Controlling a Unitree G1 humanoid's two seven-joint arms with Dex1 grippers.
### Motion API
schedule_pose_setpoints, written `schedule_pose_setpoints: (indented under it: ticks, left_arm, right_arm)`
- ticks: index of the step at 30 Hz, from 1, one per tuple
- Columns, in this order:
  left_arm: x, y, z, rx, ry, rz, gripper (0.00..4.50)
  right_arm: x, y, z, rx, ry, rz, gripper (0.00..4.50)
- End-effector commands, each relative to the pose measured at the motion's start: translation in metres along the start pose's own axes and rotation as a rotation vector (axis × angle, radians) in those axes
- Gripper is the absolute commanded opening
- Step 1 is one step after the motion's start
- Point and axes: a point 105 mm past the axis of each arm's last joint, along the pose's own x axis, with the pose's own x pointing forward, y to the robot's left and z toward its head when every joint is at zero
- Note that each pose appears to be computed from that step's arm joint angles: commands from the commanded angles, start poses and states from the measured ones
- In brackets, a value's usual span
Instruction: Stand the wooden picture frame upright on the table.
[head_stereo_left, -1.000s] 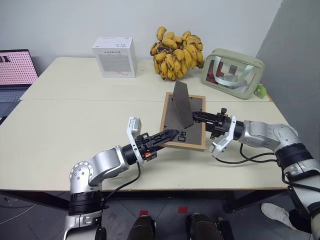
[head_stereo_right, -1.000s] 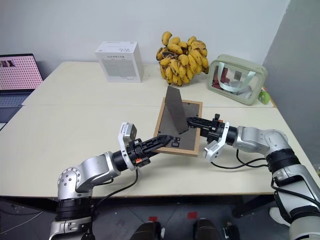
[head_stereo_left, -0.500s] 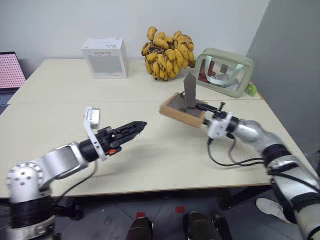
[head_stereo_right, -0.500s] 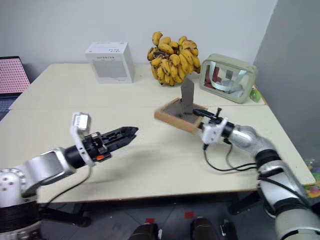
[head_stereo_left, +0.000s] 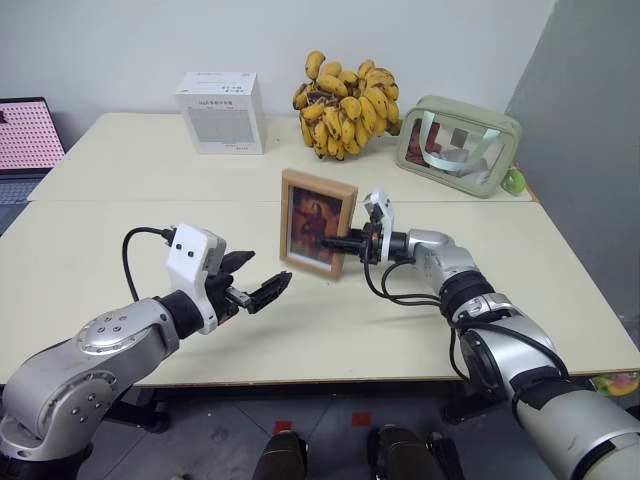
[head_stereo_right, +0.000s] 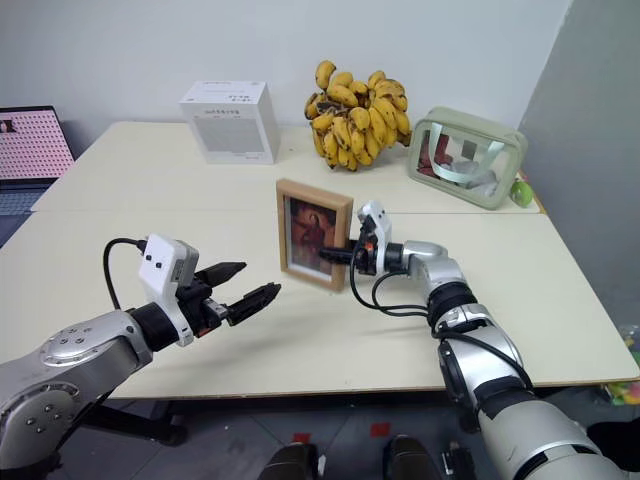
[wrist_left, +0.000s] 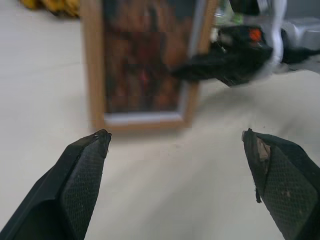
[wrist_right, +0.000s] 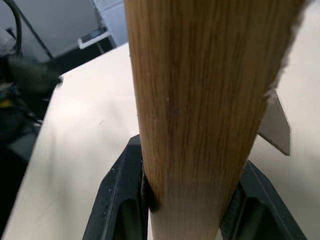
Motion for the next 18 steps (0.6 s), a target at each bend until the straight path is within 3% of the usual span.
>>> schedule_pose_setpoints:
  ticks: [1, 7, 13, 15, 18]
  left_arm:
    - [0.002, -0.002, -0.003, 0.036, -0.014, -0.024, 4.50]
    - [0.007, 0.000, -0.004, 0.041, -0.015, -0.037, 4.50]
    - [0.009, 0.023, -0.004, -0.002, -0.002, -0.011, 4.50]
    - [0.006, 0.029, -0.002, -0.016, 0.006, -0.019, 4.50]
    - [-0.002, 0.042, 0.001, 0.006, 0.055, -0.053, 4.50]
  right_arm:
    - [0.005, -0.002, 0.013, -0.022, -0.038, -0.034, 1.64]
    - [0.003, -0.007, 0.006, -0.044, -0.014, -0.069, 2.99]
    - [-0.034, -0.010, -0.011, -0.193, 0.086, -0.052, 4.30]
    - [-0.055, -0.011, -0.020, -0.289, 0.171, -0.080, 4.46]
    - [-0.100, 0.014, -0.018, -0.405, 0.216, -0.067, 4.46]
